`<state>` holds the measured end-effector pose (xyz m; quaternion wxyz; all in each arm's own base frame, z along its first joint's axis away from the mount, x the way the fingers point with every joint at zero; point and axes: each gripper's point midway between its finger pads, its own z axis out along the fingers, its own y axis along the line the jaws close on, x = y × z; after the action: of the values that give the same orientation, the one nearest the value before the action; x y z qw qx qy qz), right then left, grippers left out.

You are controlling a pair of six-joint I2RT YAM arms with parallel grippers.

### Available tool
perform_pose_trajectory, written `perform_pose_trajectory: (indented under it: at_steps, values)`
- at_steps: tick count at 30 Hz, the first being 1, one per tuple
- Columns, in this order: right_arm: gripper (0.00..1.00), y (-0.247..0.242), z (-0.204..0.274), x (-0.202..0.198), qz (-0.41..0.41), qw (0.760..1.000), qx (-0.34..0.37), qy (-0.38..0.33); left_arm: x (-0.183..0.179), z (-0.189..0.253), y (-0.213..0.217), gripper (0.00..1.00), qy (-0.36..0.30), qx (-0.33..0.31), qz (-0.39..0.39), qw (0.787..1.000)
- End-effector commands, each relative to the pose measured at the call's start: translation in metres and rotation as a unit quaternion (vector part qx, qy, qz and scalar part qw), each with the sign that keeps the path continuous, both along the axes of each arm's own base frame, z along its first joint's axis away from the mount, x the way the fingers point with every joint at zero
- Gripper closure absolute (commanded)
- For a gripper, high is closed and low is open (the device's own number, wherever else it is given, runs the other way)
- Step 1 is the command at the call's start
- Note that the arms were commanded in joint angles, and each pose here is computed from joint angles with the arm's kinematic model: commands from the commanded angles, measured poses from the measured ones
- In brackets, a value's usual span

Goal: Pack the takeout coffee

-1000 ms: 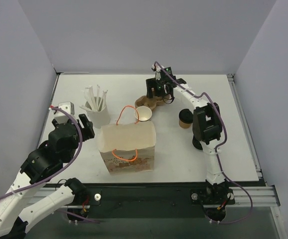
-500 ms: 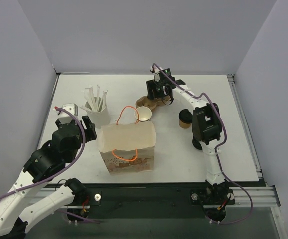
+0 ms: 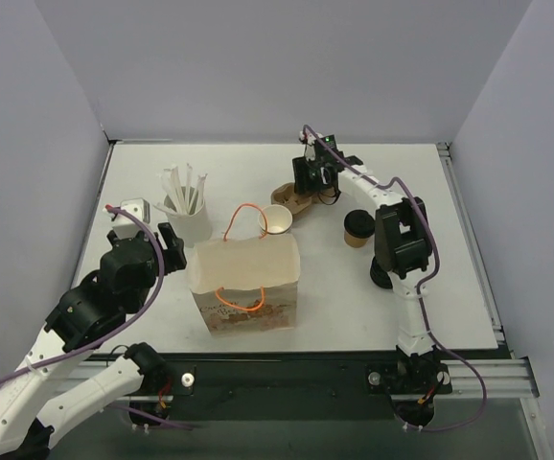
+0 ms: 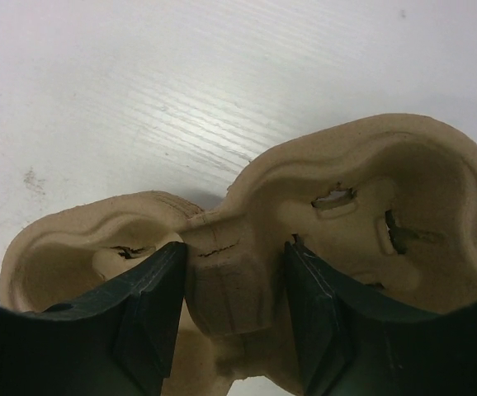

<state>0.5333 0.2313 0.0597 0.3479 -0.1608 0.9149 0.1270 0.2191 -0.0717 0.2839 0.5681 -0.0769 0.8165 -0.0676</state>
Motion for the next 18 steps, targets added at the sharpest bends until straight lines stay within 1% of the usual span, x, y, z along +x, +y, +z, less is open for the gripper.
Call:
perform_pose_trajectory:
  at_steps: [1,5,9,12,16,18]
  values:
    - [0.53,-0.023,0.028,0.005,-0.031,0.999,0.002,-0.019,0.003,0.015,-0.005,0.26,-0.018,-0.026,-0.003,0.999]
    - [0.54,-0.022,0.031,0.006,-0.033,0.999,0.004,-0.023,0.003,0.015,-0.006,0.26,-0.018,-0.026,-0.005,0.999]
    - [0.52,-0.024,0.039,0.009,-0.049,0.998,0.006,-0.031,0.004,0.011,-0.007,0.26,-0.014,-0.023,-0.005,1.000]
    - [0.55,-0.026,0.046,0.012,-0.058,0.997,0.008,-0.041,0.004,0.009,-0.008,0.26,-0.011,-0.022,-0.007,1.000]
    - [0.55,-0.027,0.053,0.015,-0.071,0.996,0.012,-0.049,0.003,0.005,-0.009,0.26,-0.010,-0.022,-0.011,1.000]
    - [0.53,-0.029,0.056,0.016,-0.084,0.995,0.013,-0.054,0.003,0.003,-0.008,0.26,-0.010,-0.023,-0.010,1.000]
